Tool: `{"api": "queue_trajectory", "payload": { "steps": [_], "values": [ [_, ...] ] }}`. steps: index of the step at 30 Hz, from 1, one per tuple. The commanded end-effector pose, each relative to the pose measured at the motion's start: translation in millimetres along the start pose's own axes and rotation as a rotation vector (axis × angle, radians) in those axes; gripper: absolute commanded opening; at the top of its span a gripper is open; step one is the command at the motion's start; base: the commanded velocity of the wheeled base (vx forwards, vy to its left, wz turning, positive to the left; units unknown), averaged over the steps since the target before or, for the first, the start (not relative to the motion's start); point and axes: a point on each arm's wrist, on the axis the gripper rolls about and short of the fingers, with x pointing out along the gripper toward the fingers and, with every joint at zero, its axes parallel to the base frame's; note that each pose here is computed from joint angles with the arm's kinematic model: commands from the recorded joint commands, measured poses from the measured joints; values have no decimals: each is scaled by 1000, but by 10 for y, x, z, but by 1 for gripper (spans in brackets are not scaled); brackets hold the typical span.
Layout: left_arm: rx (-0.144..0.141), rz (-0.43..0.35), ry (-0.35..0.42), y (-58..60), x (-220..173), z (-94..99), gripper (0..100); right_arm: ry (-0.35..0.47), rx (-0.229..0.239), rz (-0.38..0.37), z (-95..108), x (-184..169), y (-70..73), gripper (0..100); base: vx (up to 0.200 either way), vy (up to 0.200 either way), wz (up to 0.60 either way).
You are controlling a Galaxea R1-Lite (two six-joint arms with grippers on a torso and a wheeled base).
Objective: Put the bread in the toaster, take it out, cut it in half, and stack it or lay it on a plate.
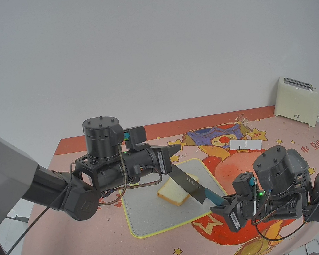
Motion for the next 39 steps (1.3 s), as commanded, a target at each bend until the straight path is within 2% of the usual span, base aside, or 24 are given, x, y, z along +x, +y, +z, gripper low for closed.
{"api": "queue_trajectory", "payload": {
  "steps": [1,7,39],
  "values": [
    [-13,19,25,124,125,-101,0,12,-5,4,-20,23,17,0,0,0,0],
    [-25,40,46,219,149,-176,0,13,-5,4,-16,43,19,0,0,0,0],
    [-48,61,115,311,196,-407,0,-11,0,3,42,26,18,0,0,0,0]
  ]
}}
